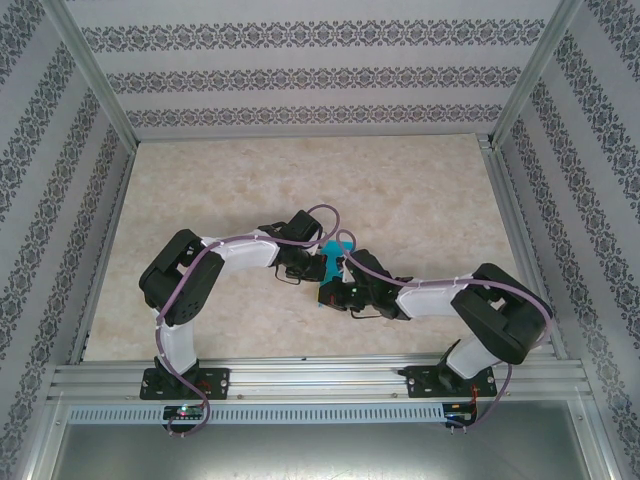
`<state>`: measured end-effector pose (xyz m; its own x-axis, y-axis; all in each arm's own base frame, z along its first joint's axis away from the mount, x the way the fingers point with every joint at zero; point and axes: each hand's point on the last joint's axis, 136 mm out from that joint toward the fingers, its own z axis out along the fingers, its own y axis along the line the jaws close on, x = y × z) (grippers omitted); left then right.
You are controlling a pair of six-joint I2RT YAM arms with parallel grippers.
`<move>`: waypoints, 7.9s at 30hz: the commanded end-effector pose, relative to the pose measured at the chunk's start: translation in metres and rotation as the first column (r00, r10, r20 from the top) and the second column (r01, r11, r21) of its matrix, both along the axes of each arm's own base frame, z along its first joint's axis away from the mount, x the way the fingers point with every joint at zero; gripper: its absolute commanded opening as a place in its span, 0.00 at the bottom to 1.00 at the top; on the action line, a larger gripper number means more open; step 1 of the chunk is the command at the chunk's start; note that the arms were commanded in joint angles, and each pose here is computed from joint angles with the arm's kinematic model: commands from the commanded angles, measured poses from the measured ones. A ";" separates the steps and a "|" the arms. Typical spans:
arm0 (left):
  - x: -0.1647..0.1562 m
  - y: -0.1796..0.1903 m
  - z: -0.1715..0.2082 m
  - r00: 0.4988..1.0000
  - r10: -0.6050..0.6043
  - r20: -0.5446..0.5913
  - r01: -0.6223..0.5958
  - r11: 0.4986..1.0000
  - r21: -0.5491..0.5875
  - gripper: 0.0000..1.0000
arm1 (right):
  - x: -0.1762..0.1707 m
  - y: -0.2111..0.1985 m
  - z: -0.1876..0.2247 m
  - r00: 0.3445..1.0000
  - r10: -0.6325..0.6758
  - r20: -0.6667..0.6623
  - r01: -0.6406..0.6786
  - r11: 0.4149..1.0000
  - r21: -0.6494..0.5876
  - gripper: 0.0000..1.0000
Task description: Fold a paper plane with a square sheet of paper (pick it up from the middle)
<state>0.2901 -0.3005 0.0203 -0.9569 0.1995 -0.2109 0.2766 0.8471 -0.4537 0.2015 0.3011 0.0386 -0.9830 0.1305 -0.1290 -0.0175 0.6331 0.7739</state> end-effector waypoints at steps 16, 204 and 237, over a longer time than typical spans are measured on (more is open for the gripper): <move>-0.005 0.011 -0.015 0.999 -0.003 -0.048 0.005 0.998 0.057 0.02 | 0.003 -0.007 -0.009 1.000 -0.029 -0.010 0.029 0.999 -0.022 0.05; -0.008 -0.001 -0.010 1.000 -0.011 0.003 0.010 0.991 0.130 0.12 | 0.078 -0.075 -0.001 0.967 -0.237 -0.089 0.239 0.971 0.009 0.36; -0.030 0.000 0.064 0.964 -0.021 0.264 -0.019 0.989 0.148 0.52 | 0.098 -0.057 0.016 0.993 -0.118 -0.029 0.121 0.986 0.113 0.18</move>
